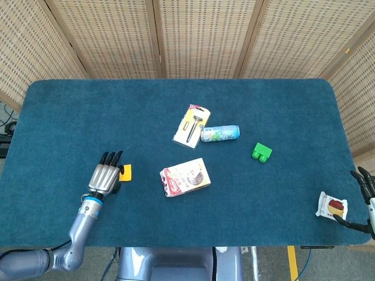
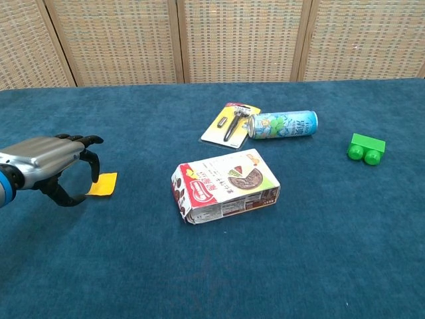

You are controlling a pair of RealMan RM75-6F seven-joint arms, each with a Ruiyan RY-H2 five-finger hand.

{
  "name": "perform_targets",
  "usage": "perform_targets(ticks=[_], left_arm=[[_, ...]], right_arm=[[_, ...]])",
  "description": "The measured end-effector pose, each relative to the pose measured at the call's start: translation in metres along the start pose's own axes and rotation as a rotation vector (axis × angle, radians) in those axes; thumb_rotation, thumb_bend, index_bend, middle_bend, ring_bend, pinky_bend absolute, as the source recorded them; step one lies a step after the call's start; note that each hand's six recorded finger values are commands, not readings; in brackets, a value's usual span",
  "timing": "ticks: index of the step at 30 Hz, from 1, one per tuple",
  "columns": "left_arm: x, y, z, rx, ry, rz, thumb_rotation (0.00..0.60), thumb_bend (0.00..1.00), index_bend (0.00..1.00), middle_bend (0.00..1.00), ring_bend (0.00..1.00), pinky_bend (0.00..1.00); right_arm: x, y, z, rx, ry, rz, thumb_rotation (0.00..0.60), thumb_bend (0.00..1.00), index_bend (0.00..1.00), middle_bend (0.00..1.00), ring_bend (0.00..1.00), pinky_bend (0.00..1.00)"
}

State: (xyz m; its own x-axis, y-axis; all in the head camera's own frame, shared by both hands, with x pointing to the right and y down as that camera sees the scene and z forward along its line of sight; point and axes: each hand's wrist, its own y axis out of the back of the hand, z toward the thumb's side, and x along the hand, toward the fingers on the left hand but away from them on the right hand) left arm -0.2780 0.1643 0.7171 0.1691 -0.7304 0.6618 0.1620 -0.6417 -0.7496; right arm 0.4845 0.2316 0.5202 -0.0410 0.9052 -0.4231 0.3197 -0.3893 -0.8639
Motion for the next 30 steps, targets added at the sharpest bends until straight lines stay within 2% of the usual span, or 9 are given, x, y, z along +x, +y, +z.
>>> perform_targets(ticks=[18,30], left_arm=[[0.012,-0.011,0.003,0.004,0.015,0.006,0.6,0.37,0.42,0.0,0.0,0.0],[0.016,-0.012,0.008,-0.014,0.006,0.02,0.6,0.4,0.47,0.0,0.0,0.0]], right_arm=[[-0.001,0.001,-0.001,-0.005,-0.003,-0.003,0.6,0.1,0.0,0.0,0.0,0.0],[-0.001,0.002,-0.002,-0.008,-0.002,-0.005,0.6,0.1,0.0,0.0,0.0,0.0]])
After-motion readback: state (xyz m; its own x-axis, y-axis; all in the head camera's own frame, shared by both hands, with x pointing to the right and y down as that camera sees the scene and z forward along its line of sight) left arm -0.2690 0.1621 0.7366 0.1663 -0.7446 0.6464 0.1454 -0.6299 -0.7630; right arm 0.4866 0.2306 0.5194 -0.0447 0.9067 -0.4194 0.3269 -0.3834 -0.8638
